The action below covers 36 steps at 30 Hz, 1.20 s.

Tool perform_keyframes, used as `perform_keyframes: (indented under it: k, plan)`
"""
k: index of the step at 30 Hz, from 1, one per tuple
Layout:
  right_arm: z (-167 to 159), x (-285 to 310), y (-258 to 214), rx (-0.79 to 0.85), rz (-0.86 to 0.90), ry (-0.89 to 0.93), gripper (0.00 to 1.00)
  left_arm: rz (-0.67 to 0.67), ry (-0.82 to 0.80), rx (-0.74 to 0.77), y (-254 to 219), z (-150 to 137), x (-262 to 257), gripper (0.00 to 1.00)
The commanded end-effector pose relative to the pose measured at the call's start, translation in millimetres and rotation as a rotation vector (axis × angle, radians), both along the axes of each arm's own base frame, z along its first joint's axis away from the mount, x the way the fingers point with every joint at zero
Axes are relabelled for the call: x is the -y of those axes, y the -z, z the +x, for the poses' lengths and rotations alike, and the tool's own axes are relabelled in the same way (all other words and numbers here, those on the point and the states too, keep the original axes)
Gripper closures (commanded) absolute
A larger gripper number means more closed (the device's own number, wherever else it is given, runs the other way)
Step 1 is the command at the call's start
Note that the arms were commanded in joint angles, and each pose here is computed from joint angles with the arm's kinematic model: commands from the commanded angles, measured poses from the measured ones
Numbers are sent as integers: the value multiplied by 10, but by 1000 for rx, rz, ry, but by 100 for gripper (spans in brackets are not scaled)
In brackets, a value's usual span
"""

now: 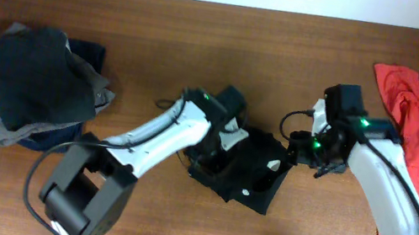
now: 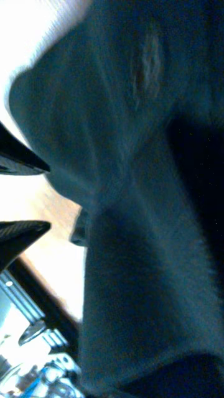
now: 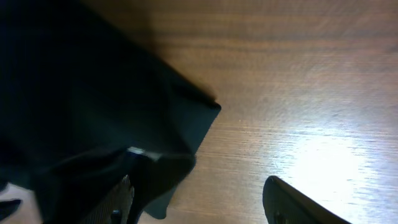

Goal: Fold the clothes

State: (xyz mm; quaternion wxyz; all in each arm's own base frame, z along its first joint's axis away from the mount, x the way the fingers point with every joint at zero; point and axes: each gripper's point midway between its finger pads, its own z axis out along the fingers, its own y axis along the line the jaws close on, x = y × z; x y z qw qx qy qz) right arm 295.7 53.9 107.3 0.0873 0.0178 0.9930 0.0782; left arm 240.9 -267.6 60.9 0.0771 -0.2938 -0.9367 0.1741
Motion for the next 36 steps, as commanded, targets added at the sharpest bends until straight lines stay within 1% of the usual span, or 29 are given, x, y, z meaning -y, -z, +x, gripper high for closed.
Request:
perform_keyframes:
  k: [1, 2, 4, 5, 6, 7, 10, 12, 15, 24, 25, 28, 29, 30, 31, 33, 36]
  plan:
    - [-33, 17, -827, 312, 22, -11, 28, -8, -9, 205, -662, 378, -162, 71]
    - [-67, 52, -1019, 389, 12, -4, 27, 3, -20, 256, -825, 448, -223, 70]
    - [-175, 126, -1387, 538, -6, 15, 22, 22, -51, 367, -1166, 584, -361, 68]
    - [-252, 144, -1567, 611, -4, 20, 15, 23, -70, 428, -1351, 652, -427, 64]
    - [-329, 152, -1700, 664, 3, 22, 5, 19, -85, 476, -1497, 699, -475, 59]
    - [-408, 159, -1814, 711, 8, 24, 1, 8, -108, 537, -1693, 749, -537, 55]
    - [-625, 183, -2052, 815, 19, 27, 1, -36, -173, 651, -2076, 849, -670, 42]
    - [-741, 195, -2126, 850, 23, 28, 1, -64, -214, 698, -2240, 883, -743, 38]
    - [-860, 207, -2127, 852, 24, 28, 1, -71, -238, 717, -2318, 895, -817, 36]
    - [-997, 220, -1876, 729, 11, 24, 1, -35, -249, 707, -2278, 887, -907, 33]
    - [-997, 220, -1876, 729, 11, 24, 1, -24, -253, 713, -2278, 898, -926, 30]
    - [-998, 220, -1875, 729, 10, 24, 1, -11, -259, 720, -2278, 914, -956, 16]
    - [-997, 221, -1876, 729, 10, 24, 1, -11, -263, 720, -2278, 919, -966, 13]
    - [-997, 220, -1876, 729, 10, 24, 1, -10, -265, 721, -2278, 924, -973, 13]
    - [-998, 220, -1875, 729, 10, 24, 1, -8, -269, 721, -2278, 931, -987, 7]
    - [-997, 220, -1876, 729, 11, 24, 1, -3, -280, 721, -2277, 951, -1031, 3]
    - [-997, 220, -1876, 729, 11, 24, 1, 2, -294, 722, -2279, 976, -1079, 1]
